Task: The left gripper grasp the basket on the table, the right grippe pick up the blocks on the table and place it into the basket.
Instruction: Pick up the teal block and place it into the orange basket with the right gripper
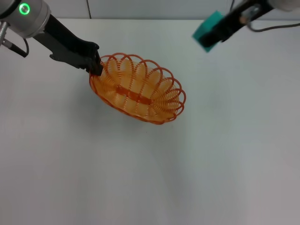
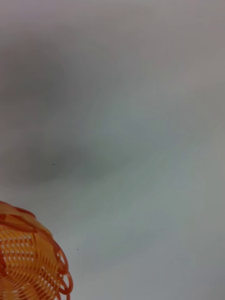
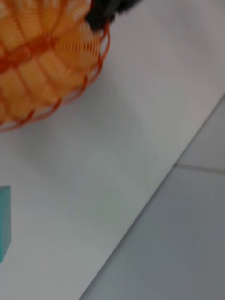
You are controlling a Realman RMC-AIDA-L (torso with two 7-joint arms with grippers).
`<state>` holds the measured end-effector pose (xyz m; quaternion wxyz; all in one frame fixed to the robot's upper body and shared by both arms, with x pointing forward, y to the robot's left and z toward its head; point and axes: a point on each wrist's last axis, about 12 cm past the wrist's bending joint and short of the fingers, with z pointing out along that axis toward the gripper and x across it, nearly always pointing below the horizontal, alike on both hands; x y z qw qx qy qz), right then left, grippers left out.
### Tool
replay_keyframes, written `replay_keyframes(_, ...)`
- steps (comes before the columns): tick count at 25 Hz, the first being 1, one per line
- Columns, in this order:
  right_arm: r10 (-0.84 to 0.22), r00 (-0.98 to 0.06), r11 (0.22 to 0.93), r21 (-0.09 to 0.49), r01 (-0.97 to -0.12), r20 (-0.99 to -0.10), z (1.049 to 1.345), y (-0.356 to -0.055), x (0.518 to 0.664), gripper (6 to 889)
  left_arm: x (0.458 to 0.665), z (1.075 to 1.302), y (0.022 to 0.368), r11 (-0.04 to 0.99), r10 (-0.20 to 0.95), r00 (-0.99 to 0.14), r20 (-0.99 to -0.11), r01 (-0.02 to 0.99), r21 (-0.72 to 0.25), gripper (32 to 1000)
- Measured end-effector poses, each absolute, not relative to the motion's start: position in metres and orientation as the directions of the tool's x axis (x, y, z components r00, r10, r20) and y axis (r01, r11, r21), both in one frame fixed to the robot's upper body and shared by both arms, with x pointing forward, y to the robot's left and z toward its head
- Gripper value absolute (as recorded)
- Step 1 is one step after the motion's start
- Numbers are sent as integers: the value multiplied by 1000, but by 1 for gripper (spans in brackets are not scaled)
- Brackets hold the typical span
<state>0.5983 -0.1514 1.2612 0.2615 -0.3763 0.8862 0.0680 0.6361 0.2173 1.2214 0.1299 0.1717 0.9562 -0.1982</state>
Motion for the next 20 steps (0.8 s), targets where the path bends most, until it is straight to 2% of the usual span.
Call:
replay_keyframes(6, -703, -501, 610, -65, -790, -505, 1258, -118, 593, 513, 636, 1222, 216, 860, 282, -906, -317, 385, -334, 95)
replay_keyframes(13, -754, -446, 505, 8, -863, -481, 1240, -89, 596, 513, 637, 1223, 213, 858, 287, -903, -320, 391, -332, 95)
replay_keyframes(20, -774, -445, 464, 74, -883, -450, 1222, -76, 604, 512, 638, 1225, 210, 856, 294, -900, -323, 398, -331, 95)
